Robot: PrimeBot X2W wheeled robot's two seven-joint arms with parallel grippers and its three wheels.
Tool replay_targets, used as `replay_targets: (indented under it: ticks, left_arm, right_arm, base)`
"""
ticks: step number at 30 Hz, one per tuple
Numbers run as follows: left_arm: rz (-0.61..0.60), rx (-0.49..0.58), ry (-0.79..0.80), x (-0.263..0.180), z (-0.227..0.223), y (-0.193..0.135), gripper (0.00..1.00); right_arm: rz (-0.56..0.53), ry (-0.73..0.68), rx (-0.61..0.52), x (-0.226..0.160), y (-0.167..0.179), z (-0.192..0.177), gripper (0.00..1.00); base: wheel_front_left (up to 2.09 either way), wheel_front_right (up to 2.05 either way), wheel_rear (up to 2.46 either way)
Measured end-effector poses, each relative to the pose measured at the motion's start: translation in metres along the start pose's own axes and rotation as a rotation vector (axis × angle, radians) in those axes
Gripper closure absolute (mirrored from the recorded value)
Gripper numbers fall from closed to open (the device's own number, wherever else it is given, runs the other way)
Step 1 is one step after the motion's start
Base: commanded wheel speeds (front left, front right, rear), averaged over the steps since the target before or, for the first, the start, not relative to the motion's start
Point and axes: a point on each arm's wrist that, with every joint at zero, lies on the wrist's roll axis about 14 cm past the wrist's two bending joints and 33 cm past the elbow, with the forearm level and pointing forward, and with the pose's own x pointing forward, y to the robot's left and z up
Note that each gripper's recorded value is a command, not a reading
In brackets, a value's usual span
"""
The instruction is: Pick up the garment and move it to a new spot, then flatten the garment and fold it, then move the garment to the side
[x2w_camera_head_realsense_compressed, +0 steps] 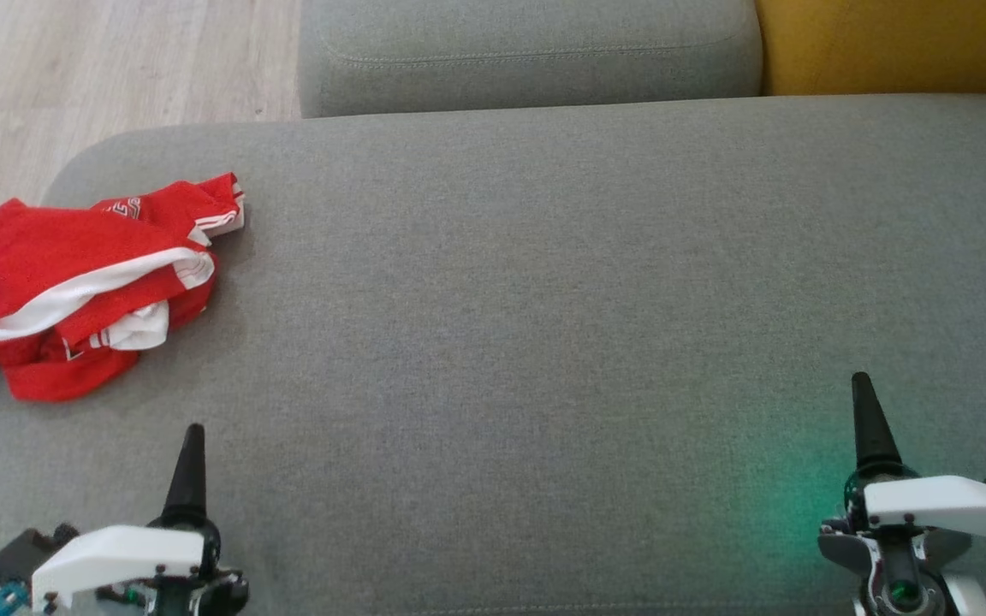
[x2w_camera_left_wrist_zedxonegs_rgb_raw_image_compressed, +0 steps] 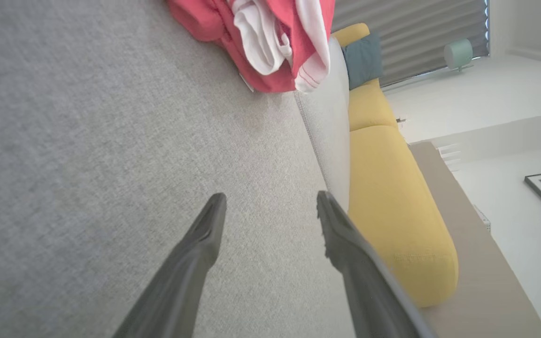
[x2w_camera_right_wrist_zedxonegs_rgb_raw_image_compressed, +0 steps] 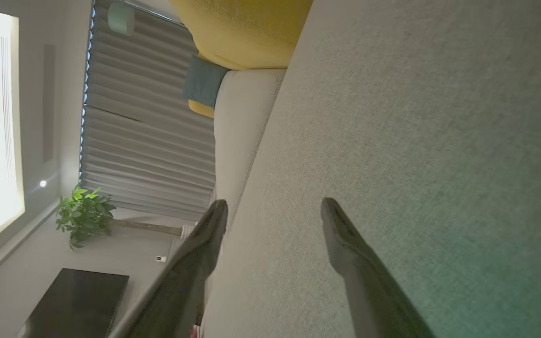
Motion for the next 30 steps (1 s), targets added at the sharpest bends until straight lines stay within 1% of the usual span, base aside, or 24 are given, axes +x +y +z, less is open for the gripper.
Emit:
replay_targets:
  ticks: [9, 17, 30]
  left_arm:
    - [0.008, 0.152, 0.016, 0.003, -0.006, -0.001, 0.0]
    - [0.005, 0.275, -0.005, 0.012, -0.002, -0.009, 0.0]
    - [0.024, 0.463, -0.028, 0.015, 0.0, -0.008, 0.0]
  right_arm:
    - [0.009, 0.004, -0.134, 0.004, 0.004, -0.002, 0.0]
    - [0.02, 0.009, -0.249, 0.01, 0.007, -0.005, 0.0]
    - [0.044, 0.006, -0.433, 0.015, 0.013, -0.008, 0.0]
  base:
    - [0.0, 0.0, 0.0]
    - [0.0, 0.0, 0.0]
    - [0.0, 0.0, 0.0]
